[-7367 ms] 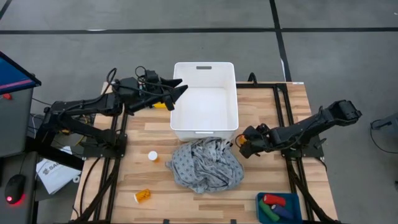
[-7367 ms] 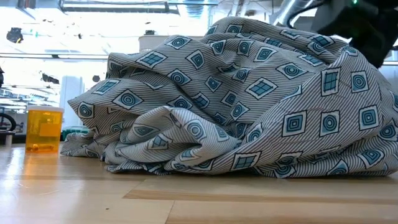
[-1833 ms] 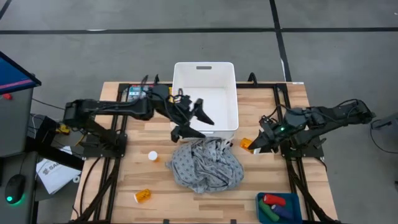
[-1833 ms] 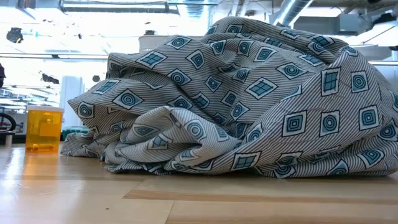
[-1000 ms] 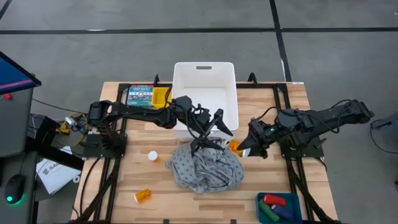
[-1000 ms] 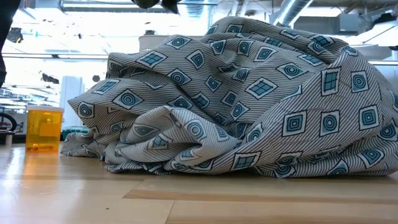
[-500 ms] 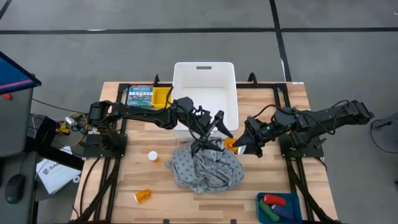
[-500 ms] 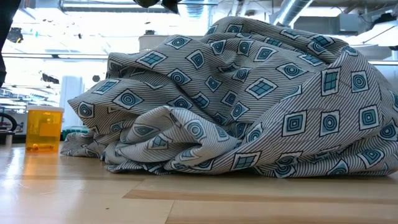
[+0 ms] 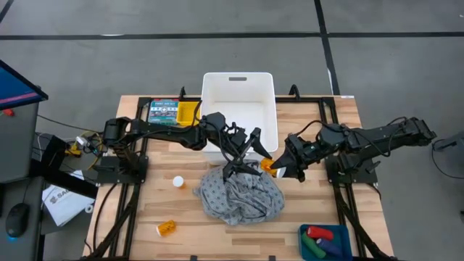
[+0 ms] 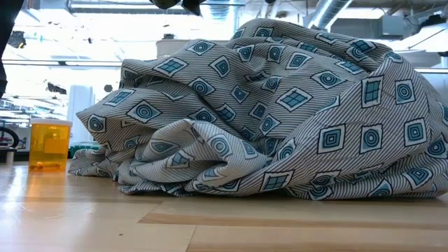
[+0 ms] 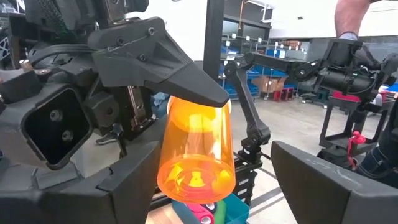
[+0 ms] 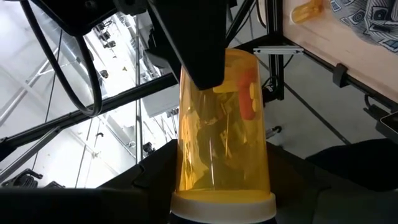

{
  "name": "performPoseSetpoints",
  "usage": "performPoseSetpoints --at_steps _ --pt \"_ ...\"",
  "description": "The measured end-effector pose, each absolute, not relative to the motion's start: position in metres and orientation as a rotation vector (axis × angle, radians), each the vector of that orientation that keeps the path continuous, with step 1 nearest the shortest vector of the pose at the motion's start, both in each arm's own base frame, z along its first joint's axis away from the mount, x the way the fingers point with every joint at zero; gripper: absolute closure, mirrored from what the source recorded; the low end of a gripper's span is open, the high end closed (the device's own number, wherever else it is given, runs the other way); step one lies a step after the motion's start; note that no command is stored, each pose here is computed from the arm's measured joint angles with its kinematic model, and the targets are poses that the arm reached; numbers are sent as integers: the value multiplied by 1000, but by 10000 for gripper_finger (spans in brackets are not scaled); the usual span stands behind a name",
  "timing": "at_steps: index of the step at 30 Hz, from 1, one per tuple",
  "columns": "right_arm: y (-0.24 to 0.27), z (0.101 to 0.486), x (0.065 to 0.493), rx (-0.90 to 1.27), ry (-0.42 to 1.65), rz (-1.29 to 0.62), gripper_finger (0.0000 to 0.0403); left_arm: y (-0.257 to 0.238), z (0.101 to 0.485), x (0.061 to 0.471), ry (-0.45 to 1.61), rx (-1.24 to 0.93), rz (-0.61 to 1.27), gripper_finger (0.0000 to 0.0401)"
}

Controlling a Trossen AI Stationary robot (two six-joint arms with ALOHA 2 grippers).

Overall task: Pick & place medical supplies in basket/bin
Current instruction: Put the top orange pill bottle into the yellow bin

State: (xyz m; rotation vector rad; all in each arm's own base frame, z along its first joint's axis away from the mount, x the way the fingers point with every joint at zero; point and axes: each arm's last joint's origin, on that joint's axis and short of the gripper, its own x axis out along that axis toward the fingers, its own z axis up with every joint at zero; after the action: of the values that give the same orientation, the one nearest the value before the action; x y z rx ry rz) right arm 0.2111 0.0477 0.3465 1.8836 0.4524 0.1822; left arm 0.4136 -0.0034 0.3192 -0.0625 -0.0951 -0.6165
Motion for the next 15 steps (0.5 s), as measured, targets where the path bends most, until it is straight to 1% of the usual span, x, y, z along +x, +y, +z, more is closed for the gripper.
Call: performPoseSetpoints --at_steps 3,11,15 --pt "48 347 211 1881 449 184 202 -3 319 414 -96 -64 -605 122" --pt "47 347 211 1881 445 182 202 -1 319 414 -95 -66 -585 204" --pt "47 347 211 1880 445 183 202 -1 319 414 -95 -65 -585 231"
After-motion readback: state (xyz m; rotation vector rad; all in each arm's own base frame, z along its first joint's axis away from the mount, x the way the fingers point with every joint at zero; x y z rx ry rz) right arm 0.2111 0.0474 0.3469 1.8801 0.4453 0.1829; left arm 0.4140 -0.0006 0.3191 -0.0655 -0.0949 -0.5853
